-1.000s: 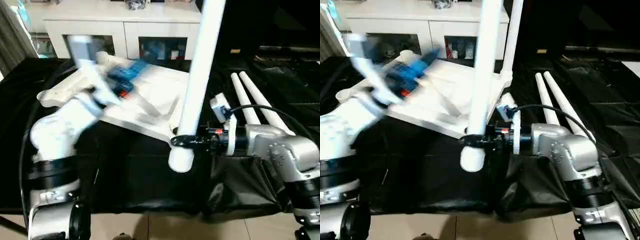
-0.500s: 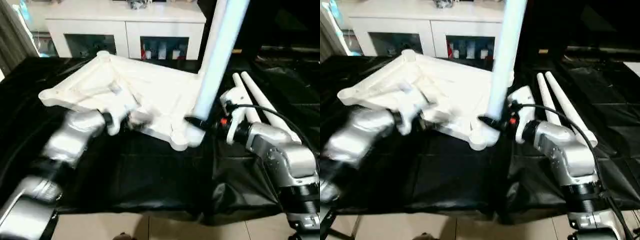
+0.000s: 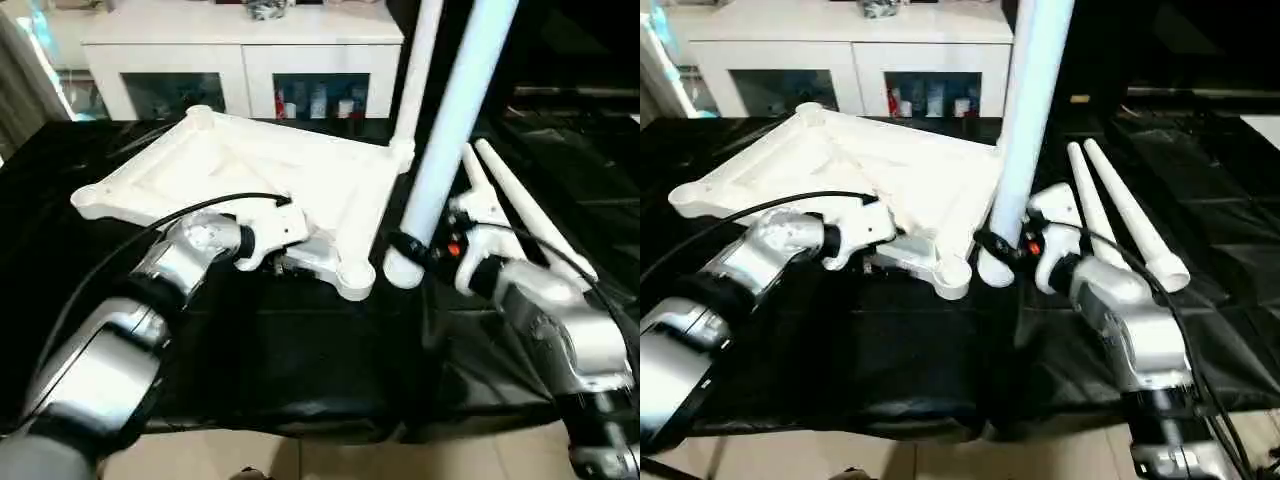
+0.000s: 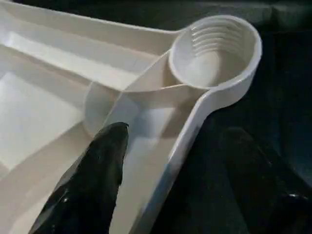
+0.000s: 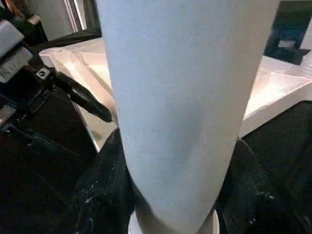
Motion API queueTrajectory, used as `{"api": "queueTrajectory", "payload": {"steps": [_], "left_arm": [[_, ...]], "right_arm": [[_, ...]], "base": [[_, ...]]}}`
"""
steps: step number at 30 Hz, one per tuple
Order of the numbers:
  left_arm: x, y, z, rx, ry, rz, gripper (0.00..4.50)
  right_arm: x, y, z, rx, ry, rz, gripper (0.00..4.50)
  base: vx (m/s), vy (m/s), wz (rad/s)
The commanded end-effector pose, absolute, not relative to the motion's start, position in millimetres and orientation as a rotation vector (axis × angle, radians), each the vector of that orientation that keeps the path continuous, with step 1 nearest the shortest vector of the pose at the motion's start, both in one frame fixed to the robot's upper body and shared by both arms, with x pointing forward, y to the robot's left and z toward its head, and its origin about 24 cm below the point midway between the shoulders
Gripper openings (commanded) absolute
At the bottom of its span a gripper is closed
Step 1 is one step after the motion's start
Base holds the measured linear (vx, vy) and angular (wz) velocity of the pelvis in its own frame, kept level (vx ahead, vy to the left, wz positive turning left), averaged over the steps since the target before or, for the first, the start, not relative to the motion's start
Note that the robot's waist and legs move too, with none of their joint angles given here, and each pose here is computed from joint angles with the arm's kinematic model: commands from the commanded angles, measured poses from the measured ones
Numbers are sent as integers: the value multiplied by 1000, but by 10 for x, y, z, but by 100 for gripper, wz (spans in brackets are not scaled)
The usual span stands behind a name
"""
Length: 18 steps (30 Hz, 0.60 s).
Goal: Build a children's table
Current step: Insert table leg to table base
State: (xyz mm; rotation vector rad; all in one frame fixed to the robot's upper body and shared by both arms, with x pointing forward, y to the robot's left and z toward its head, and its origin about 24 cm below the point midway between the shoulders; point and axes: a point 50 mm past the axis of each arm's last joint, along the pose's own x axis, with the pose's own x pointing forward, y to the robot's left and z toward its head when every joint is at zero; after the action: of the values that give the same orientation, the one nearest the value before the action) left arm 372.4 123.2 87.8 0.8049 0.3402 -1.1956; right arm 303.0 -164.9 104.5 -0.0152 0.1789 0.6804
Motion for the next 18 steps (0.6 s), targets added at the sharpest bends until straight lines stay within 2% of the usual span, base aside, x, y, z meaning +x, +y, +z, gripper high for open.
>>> {"api": "queueTrajectory", "payload": {"steps": [1,4,8,18], "left_arm": [[3767,1239,922,867,334,-1166,306],[3799,1200,890,942,335,-1112,272],[3812,1123,856,887,345,-1080,251],[3795,1192,702,948,456,-1024,168]], "right_arm": [[3019,-1688,1134,-38,145,666,186],[2994,-1685,1129,-37,145,666,186],[2953,-1658,1122,-37,148,677,186],[2890,-1677,1112,-50,158,678,186]], "base": [[0,0,0],[0,0,0],[0,0,0],[0,0,0]]}}
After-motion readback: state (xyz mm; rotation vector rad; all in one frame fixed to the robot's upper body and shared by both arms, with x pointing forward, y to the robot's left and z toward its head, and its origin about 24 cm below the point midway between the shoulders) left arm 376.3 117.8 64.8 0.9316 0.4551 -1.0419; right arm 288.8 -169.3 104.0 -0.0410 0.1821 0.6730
